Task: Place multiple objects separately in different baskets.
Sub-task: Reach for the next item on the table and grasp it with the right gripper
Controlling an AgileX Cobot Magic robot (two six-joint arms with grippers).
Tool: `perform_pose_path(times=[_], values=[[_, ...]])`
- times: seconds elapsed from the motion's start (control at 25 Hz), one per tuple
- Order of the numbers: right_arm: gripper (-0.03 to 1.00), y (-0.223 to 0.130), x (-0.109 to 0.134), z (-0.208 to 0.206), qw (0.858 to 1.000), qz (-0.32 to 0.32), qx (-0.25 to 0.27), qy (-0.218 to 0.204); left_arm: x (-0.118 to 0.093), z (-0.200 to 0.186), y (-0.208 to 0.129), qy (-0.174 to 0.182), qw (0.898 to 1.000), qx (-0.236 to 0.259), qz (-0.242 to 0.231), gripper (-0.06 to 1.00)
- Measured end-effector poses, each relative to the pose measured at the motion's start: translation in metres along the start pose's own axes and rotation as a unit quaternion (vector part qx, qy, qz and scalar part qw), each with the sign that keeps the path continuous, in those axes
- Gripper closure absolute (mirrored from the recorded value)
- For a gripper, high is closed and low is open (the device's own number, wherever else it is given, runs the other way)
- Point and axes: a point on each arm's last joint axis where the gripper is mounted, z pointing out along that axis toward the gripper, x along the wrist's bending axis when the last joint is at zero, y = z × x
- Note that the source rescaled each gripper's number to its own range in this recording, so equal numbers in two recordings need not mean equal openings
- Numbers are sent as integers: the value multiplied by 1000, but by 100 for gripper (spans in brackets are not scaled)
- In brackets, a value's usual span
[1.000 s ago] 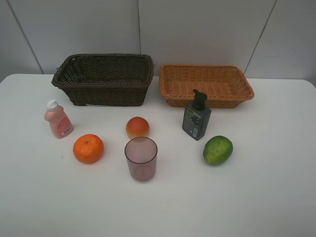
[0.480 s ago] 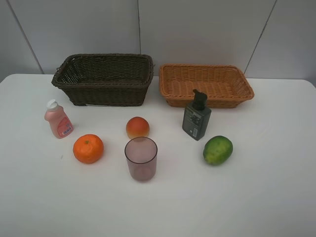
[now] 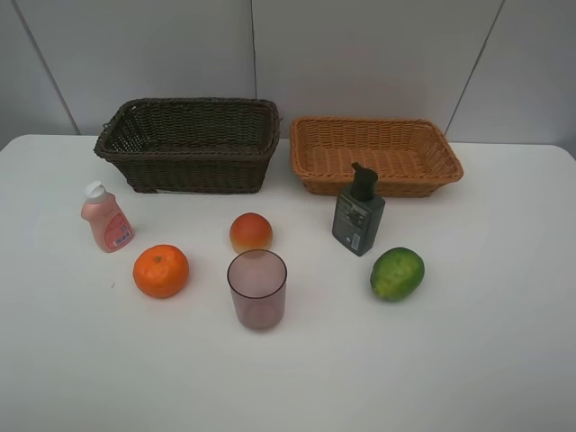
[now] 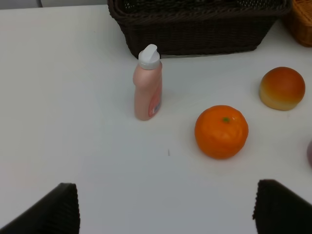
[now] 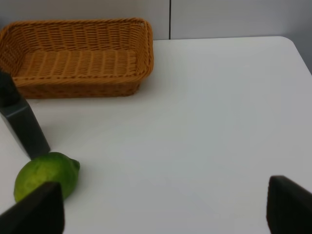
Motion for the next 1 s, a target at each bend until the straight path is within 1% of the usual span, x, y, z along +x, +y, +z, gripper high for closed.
perform_pose_path(times=[1.0], values=[[3,0,0,0,1000,0,0,0,0,0,0,0,1000,0,0,2]])
